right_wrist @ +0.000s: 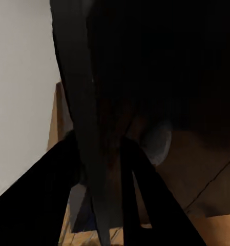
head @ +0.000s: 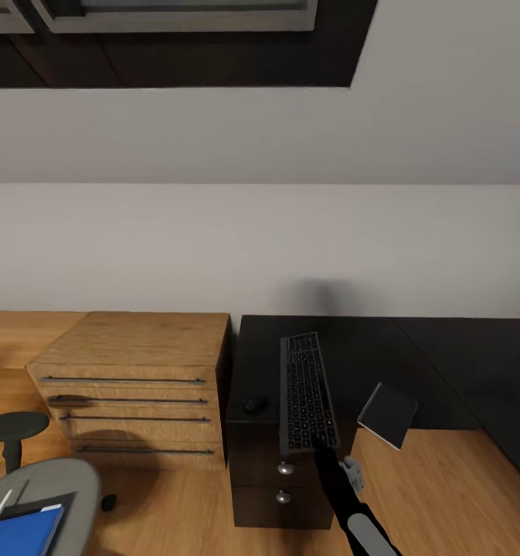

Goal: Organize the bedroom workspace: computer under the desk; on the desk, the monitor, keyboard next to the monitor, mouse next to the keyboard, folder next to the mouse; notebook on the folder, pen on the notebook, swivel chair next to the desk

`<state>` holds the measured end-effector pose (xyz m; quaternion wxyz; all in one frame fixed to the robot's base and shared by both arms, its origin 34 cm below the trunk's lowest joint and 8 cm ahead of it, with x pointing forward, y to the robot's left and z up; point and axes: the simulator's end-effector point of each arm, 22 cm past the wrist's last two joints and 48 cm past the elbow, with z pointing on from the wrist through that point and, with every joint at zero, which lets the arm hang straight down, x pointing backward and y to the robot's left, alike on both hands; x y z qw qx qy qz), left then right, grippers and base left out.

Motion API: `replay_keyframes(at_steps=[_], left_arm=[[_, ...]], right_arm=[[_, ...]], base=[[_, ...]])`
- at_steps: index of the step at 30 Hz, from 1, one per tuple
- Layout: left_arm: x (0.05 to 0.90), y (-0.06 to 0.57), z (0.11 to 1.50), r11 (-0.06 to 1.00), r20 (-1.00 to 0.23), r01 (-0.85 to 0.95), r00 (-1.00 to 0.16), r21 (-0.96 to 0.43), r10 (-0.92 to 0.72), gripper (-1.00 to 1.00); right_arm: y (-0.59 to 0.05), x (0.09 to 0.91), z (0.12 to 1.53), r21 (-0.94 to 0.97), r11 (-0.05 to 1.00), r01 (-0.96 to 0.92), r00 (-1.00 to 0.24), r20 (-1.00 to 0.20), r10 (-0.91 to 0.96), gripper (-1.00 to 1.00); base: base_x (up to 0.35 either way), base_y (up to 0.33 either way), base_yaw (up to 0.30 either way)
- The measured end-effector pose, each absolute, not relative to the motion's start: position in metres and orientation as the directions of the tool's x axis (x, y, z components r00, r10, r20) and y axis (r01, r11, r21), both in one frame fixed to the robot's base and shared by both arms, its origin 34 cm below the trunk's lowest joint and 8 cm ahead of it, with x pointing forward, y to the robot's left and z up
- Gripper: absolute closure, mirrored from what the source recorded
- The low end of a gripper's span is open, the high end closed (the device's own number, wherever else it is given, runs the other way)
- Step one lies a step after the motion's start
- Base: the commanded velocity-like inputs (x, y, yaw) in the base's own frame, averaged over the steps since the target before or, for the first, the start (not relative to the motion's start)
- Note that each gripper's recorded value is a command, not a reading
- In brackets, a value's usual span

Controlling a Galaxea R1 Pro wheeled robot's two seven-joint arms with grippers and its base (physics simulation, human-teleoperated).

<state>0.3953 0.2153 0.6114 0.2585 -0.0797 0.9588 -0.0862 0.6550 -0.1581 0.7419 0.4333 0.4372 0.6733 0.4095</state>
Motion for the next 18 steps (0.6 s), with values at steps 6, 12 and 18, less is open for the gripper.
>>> replay_keyframes(at_steps=[6, 12, 18], left_arm=[[0.395, 0.215, 0.62, 0.973, -0.481, -0.108, -0.854, -0.206, -0.196, -1.0], [0.394, 0.215, 0.629, 0.973, -0.48, -0.108, -0.855, -0.205, -0.196, -1.0], [0.393, 0.215, 0.637, 0.973, -0.48, -0.108, -0.855, -0.206, -0.196, -1.0]], right_arm=[[-0.15, 0.656, 0.762, 0.935, 0.311, 0.17, -0.267, -0.26, 0.928, 1.0], [-0.141, 0.658, 0.789, 0.952, 0.293, 0.088, -0.271, -0.26, 0.927, 1.0], [-0.131, 0.663, 0.855, 0.968, 0.247, -0.048, -0.237, -0.251, 0.939, 1.0]], base=[[0.0, 0.0, 0.0], [0.0, 0.0, 0.0], [0.0, 0.0, 0.0]])
